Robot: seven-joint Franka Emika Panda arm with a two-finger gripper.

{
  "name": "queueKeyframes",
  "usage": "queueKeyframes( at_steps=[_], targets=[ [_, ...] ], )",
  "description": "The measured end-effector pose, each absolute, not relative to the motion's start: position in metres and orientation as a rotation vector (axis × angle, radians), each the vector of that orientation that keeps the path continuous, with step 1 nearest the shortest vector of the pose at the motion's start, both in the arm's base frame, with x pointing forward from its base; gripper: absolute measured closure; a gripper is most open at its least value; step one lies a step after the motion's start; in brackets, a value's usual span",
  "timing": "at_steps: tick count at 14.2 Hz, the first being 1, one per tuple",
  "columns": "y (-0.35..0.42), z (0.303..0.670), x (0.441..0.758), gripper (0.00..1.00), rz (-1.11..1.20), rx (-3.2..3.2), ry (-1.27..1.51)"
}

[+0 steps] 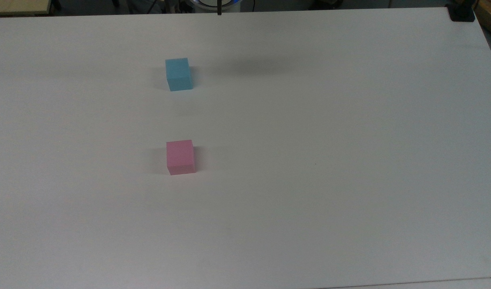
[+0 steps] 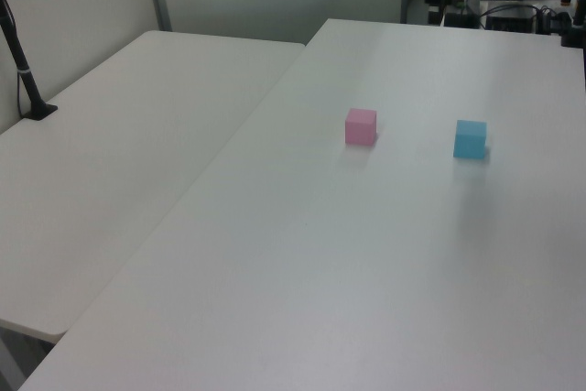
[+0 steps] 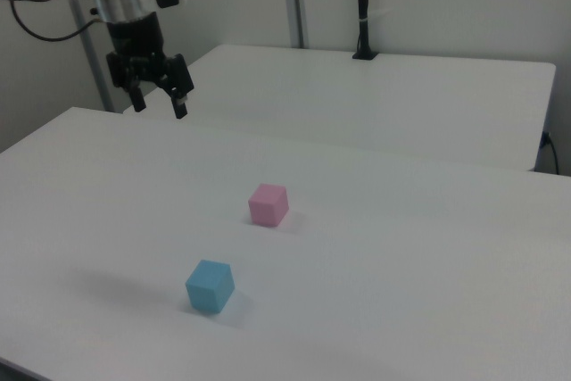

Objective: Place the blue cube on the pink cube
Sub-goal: 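Move the open gripper toward the light-blue cube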

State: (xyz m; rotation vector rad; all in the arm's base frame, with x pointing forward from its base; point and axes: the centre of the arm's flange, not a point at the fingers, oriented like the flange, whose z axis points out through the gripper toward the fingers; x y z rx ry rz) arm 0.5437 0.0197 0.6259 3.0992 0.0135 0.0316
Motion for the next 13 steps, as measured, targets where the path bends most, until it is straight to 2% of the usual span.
queueKeyframes(
  at_steps=[3, 5, 13],
  targets=[
    [0.016, 0.638, 0.494, 0.0, 0.047, 3.123, 0.11],
    [0.015, 0.637, 0.474, 0.0, 0.041, 3.123, 0.131],
    [-0.066, 0.627, 0.459, 0.0, -0.012, 3.12, 0.215]
  ],
)
